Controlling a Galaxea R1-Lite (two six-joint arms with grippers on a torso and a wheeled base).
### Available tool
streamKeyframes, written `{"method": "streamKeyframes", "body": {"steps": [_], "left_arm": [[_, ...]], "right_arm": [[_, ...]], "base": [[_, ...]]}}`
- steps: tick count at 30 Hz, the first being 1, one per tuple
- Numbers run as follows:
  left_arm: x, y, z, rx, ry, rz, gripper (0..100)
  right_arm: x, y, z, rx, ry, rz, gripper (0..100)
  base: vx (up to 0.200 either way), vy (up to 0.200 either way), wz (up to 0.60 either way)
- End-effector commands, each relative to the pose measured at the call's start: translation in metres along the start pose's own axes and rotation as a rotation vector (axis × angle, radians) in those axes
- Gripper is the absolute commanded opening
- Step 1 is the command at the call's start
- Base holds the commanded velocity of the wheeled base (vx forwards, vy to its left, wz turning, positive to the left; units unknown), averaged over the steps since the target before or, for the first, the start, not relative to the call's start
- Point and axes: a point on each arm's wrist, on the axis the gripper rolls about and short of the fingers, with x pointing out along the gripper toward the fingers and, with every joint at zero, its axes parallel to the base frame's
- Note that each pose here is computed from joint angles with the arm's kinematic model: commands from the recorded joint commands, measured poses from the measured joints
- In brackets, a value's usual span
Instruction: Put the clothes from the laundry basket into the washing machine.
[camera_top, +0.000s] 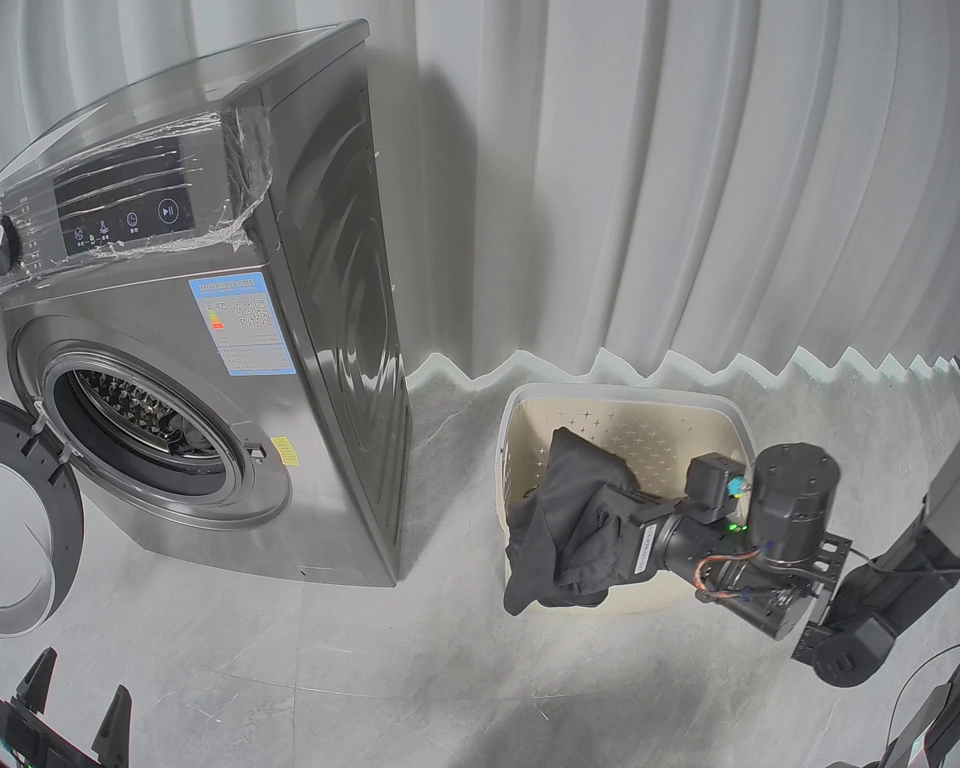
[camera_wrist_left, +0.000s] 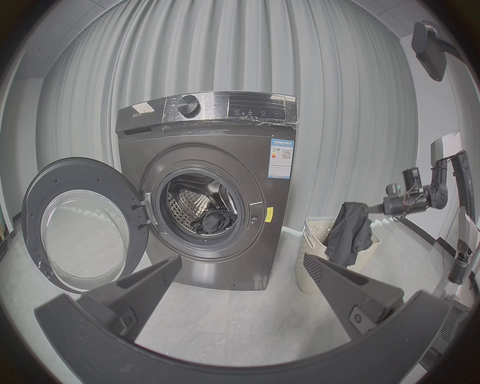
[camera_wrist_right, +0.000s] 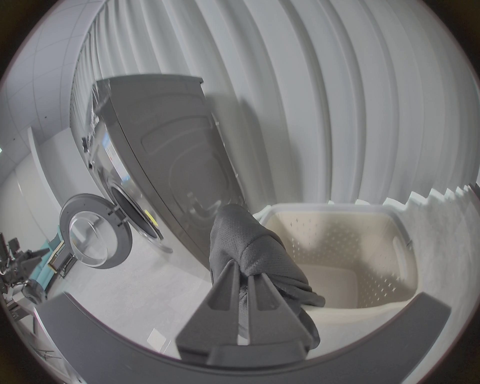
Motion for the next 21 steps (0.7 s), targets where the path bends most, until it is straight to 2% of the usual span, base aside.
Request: {"method": "streamKeyframes", "body": {"steps": [1, 2, 3, 5, 8, 13, 21], "left_arm": [[0.000, 0.000, -0.004, 0.000, -0.002, 0.000, 100], [0.000, 0.000, -0.004, 0.000, -0.002, 0.000, 100], [0.000, 0.000, -0.004, 0.000, -0.002, 0.000, 100], [0.000, 0.000, -0.004, 0.000, -0.003, 0.000, 100], [0.000, 0.000, -0.004, 0.000, -0.002, 0.000, 100], [0.000, 0.000, -0.004, 0.001, 0.000, 0.000, 100], [0.000, 0.000, -0.004, 0.000, -0.002, 0.000, 100]], "right_arm": [[-0.041, -0.003, 0.046, -0.004, -0.173, 0.016, 0], [-0.041, -0.003, 0.046, -0.004, -0.173, 0.016, 0], [-0.046, -0.005, 0.055, -0.015, -0.207, 0.009, 0], [-0.050, -0.015, 0.064, -0.043, -0.245, -0.029, 0], [-0.056, -0.019, 0.071, -0.043, -0.275, -0.033, 0], [-0.070, -0.014, 0.085, -0.052, -0.348, 0.052, 0], [-0.081, -0.012, 0.090, -0.049, -0.371, 0.071, 0]], "base": [[0.000, 0.000, 0.00], [0.000, 0.000, 0.00], [0.000, 0.000, 0.00], [0.000, 0.000, 0.00], [0.000, 0.000, 0.00], [0.000, 0.000, 0.00], [-0.200, 0.000, 0.00]]}}
